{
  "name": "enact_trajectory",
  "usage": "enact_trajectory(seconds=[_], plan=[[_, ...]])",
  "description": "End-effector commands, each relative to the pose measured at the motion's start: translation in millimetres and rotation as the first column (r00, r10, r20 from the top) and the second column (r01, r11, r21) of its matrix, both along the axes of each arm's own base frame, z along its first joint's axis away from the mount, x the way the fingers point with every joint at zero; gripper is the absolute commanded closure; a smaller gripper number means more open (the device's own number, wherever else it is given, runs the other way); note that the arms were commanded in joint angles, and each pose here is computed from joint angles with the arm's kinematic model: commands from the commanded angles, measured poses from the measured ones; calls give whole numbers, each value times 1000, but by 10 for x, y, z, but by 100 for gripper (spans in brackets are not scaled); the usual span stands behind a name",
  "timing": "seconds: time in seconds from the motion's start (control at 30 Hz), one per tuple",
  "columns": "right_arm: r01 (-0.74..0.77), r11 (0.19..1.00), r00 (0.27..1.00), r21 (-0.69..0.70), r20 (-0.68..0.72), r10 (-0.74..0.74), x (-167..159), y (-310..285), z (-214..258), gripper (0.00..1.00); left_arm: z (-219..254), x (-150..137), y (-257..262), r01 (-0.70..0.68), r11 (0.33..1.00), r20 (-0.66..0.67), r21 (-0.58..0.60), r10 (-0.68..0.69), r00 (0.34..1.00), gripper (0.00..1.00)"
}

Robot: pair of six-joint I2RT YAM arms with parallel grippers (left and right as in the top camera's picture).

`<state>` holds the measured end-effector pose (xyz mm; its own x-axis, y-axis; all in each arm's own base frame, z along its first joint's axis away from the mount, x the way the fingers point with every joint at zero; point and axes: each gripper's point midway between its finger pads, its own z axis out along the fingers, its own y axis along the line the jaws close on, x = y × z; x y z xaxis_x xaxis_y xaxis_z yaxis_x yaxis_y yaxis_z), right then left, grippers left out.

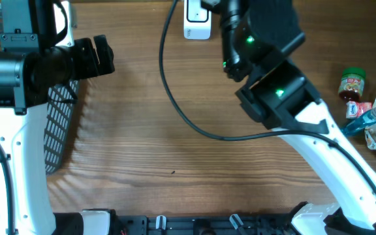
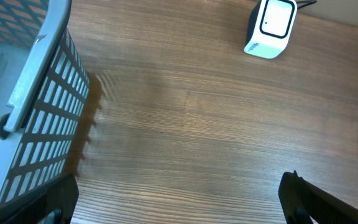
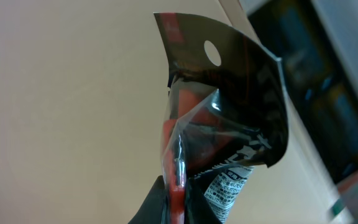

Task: Scan the item barcode
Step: 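Raise the black package close in front of the white scanner face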

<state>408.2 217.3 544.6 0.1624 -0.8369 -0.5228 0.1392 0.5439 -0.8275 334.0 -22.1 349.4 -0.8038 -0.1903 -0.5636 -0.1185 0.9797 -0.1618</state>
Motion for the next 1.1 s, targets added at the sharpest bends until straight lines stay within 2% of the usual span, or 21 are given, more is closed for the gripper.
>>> enact_trajectory(seconds=[0.0,0.07,0.13,0.27,0.33,0.53,0.63,0.73,0.83,1.0,1.07], plan=[[-23,928,997,-372,60,49,-22,320,8,95,24,4,-37,4,1000,6,-16,-4,1000,0],[-29,867,991,-497,102,91,-79,458,50,95,24,4,-37,4,1000,6,-16,-4,1000,0],[2,832,978,-554,174,114,-148,552,176,95,24,4,-37,4,1000,6,-16,-4,1000,0],[81,851,921,-520,365,135,-306,590,578,95,24,4,-37,4,1000,6,-16,-4,1000,0],[93,852,905,-515,401,143,-341,606,643,94,23,3,-37,4,1000,5,-16,-4,1000,0],[78,868,907,-490,397,143,-335,601,638,95,24,4,-37,4,1000,6,-16,-4,1000,0],[10,915,915,-404,373,155,-314,590,622,95,24,4,-37,4,1000,6,-16,-4,1000,0],[-35,944,935,-327,322,147,-180,567,469,96,22,4,-37,4,1000,5,-16,-4,1000,0],[-38,942,952,-334,273,135,33,608,146,95,24,4,-37,4,1000,6,-16,-4,1000,0],[-16,959,913,-281,387,129,36,669,8,96,23,3,-37,4,1000,5,-16,-4,1000,0],[-7,945,886,-328,436,158,7,723,-106,95,24,4,-37,4,1000,6,-16,-4,1000,0]])
